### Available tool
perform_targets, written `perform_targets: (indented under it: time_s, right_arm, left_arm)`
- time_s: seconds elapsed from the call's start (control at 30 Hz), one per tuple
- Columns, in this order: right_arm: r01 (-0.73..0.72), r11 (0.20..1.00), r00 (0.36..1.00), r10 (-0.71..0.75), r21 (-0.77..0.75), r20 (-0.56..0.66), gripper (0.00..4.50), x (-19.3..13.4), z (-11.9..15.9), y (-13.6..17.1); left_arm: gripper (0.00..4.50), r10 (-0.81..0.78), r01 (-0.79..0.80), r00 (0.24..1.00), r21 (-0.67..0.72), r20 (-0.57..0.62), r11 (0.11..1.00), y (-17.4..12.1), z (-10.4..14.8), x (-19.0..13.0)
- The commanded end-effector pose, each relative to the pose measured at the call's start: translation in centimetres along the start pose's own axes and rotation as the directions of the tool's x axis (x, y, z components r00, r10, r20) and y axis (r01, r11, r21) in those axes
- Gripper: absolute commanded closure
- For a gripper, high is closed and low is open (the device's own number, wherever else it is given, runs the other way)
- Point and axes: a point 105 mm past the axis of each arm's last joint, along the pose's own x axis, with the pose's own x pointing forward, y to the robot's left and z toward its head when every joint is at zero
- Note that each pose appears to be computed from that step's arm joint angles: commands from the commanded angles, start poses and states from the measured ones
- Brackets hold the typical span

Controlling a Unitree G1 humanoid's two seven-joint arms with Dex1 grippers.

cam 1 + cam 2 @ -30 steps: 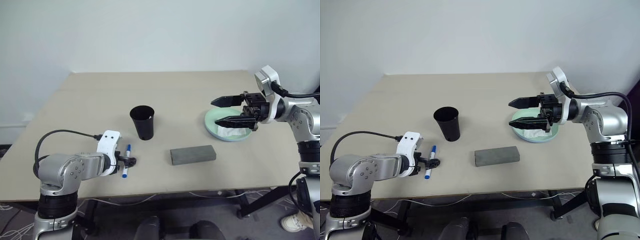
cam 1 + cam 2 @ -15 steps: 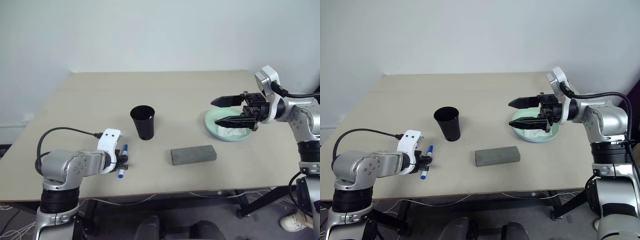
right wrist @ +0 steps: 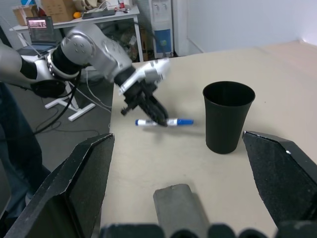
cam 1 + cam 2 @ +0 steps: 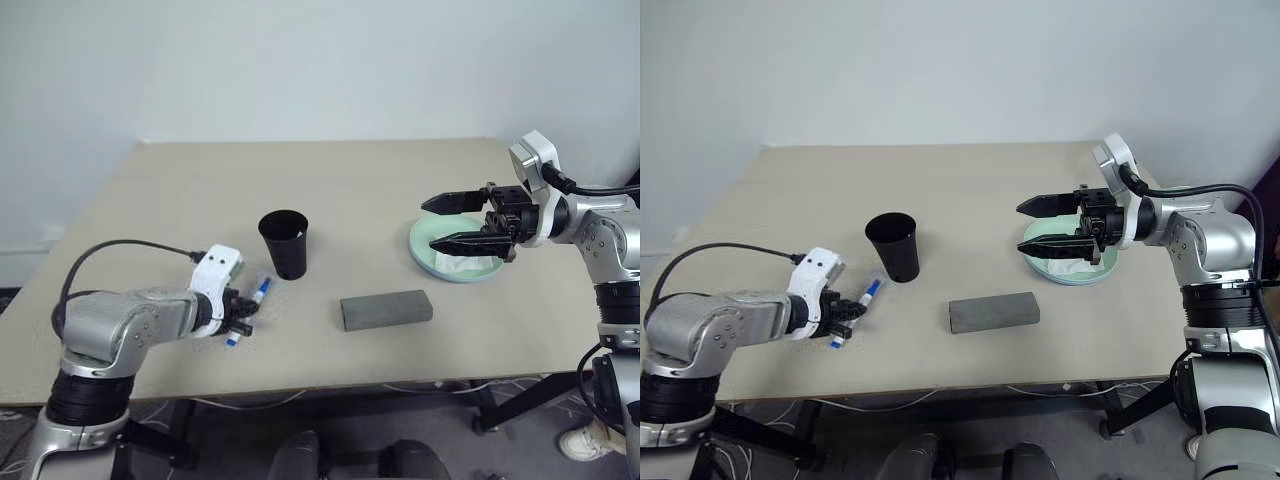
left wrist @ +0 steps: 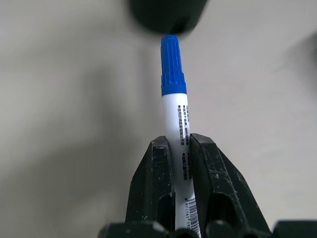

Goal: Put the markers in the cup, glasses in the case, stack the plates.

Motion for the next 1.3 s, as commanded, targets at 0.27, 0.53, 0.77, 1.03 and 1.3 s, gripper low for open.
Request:
perform_targets:
  time_s: [0.27,0.53,0.77,1.03,1.3]
  right_arm:
    - [-0.009,0.998,1.000,0.010,-0.060,0.020,0.00,0.1,1.6,0.1]
    - [-0.008,0.998,1.000,0.010,-0.059,0.023,0.00,0.1,1.7,0.1]
    - [-0.014,0.998,1.000,0.016,-0.061,0.025,0.00,0.3,1.7,0.1]
    - [-0.021,0.998,0.999,0.023,-0.064,0.030,0.00,0.4,1.8,0.1]
    - [-0.026,0.998,0.999,0.028,-0.065,0.033,0.00,0.5,1.8,0.2]
  left_arm:
    - [4.39,-0.344,0.313,0.934,0.242,0.096,0.919,-5.1,2.2,-3.0]
    - [4.39,-0.338,0.227,0.858,0.305,0.387,0.925,-4.9,8.1,-3.9]
    - [4.39,-0.146,-0.001,0.770,0.230,0.621,0.973,-1.9,12.5,-2.7]
    - [4.39,-0.009,-0.140,0.642,0.129,0.767,0.982,0.6,15.5,-1.4]
    - [4.39,0.014,-0.149,0.626,0.103,0.780,0.983,0.8,15.5,1.8]
